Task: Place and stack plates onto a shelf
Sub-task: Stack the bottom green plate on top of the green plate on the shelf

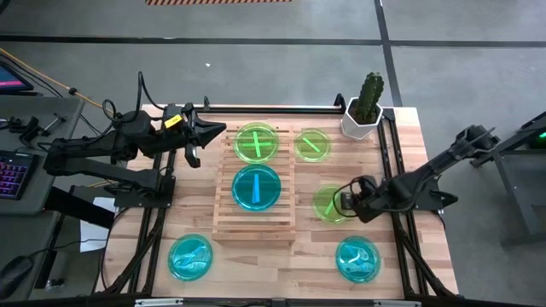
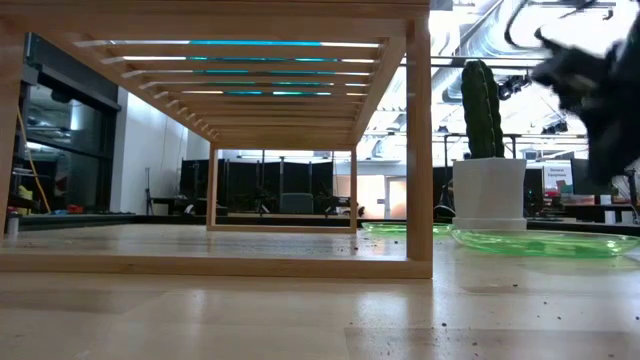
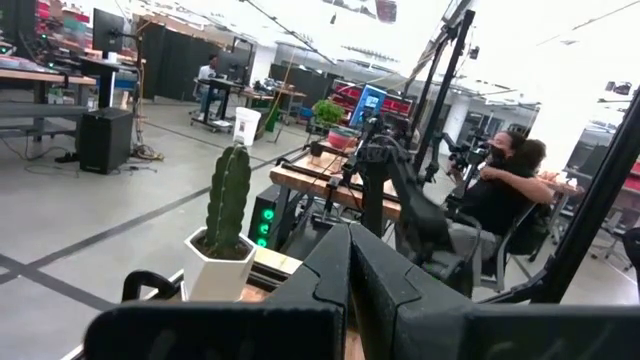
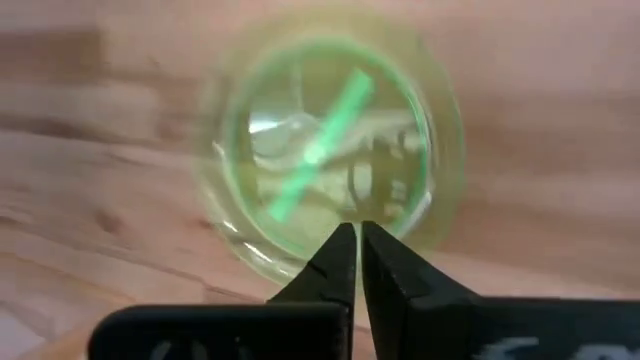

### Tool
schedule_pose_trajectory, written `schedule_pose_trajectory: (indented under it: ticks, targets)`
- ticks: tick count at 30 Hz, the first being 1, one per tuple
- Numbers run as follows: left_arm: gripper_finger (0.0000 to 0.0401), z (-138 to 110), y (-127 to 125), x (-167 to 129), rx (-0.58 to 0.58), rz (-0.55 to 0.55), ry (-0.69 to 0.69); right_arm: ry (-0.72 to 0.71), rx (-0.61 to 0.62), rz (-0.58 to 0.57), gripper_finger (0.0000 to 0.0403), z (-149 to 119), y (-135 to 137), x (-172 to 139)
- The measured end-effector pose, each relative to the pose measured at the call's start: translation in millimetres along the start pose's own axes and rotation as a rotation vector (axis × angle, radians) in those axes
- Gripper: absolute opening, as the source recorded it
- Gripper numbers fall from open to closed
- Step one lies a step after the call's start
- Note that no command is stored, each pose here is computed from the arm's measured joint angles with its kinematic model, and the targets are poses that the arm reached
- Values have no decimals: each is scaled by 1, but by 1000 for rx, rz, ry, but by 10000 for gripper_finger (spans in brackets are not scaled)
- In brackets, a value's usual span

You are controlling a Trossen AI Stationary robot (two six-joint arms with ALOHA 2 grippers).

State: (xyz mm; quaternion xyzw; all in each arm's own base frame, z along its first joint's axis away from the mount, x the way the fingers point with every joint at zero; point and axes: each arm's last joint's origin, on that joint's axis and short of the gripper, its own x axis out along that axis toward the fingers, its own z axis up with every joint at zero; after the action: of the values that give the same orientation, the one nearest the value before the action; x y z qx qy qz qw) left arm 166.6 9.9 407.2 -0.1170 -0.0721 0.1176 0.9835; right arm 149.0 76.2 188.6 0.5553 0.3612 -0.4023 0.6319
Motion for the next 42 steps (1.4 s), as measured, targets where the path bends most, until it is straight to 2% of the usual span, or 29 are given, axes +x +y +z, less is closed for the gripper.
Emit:
schedule_pose_trajectory:
  ticks: [4, 12, 17, 21, 32, 35, 39, 42]
  targets:
    - [0, 0, 0, 0, -6, 0, 0, 67, 44, -5, 40, -4, -18, 15]
    - [0, 0, 0, 0, -8, 0, 0, 117, 89, 5, 150, -7, -47, 17]
    - [0, 0, 0, 0, -30, 0, -1, 108, 170, 161, 174, -9, -55, 37]
    - [0, 0, 0, 0, -34, 13, -4, 117, 233, 226, 170, -7, -63, 53]
    - [0, 0, 0, 0, -35, 17, -5, 38, 300, 217, 125, 5, -64, 65]
    - [0, 0, 0, 0, -35, 17, -5, 21, 307, 194, 93, 7, -65, 68]
    - [0, 0, 0, 0, -35, 17, -5, 2, 296, 180, 15, 8, -65, 70]
    - [0, 0, 1, 0, -35, 17, -4, -8, 292, 197, 11, 9, -65, 70]
